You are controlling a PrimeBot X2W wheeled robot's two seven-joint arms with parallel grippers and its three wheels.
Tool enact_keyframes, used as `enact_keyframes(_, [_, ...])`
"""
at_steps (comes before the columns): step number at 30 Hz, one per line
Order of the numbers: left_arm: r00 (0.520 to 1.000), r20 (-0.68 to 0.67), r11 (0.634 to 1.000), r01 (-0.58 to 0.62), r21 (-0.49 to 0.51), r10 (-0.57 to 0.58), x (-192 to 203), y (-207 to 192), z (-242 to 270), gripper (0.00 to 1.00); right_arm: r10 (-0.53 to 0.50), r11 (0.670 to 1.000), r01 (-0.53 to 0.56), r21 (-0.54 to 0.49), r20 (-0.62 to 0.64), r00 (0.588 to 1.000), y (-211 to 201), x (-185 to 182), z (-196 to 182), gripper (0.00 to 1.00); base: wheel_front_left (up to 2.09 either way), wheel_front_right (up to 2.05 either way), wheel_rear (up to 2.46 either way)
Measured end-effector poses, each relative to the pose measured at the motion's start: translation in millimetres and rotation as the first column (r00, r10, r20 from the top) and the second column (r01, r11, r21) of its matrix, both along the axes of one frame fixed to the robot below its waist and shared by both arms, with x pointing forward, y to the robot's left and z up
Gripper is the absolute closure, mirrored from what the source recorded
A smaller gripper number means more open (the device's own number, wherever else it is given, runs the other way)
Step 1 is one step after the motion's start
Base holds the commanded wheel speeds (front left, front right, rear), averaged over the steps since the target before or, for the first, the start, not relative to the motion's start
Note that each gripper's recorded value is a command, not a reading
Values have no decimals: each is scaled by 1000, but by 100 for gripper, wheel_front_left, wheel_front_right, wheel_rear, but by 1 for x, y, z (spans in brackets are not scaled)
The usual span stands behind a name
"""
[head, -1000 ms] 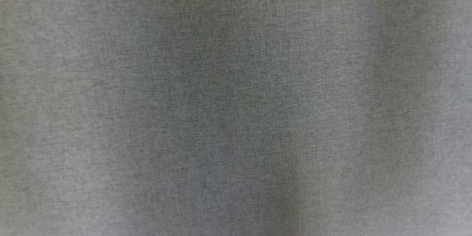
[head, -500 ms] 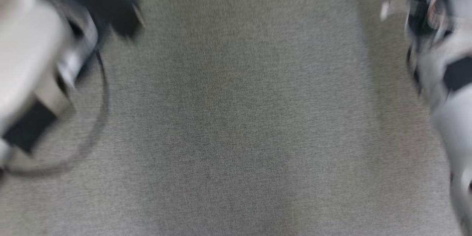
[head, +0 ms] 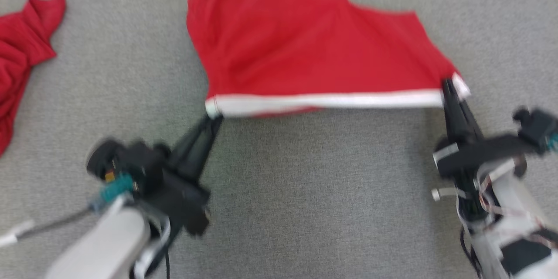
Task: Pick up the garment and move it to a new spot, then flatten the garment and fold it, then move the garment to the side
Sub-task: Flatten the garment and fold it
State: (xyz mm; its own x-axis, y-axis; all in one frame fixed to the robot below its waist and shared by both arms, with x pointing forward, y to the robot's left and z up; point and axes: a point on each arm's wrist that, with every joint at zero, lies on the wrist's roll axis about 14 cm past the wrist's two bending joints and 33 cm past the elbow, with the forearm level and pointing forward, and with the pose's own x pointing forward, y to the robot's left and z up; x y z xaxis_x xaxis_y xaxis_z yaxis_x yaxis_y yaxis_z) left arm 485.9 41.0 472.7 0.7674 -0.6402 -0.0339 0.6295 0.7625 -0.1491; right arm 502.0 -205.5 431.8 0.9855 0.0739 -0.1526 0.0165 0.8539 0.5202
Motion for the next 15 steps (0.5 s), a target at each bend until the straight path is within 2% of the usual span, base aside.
enact_keyframes(6, [997,-76,999,30,31,-27,-52,2,-23,100,-29,999,31,33,-64,998,-9,-55,-12,100,0,0,0])
enact_keyframes(15, [991,-124,996,51,76,-41,-102,9,-39,100,-76,992,91,86,-162,984,-10,-131,-26,100,0,0,0])
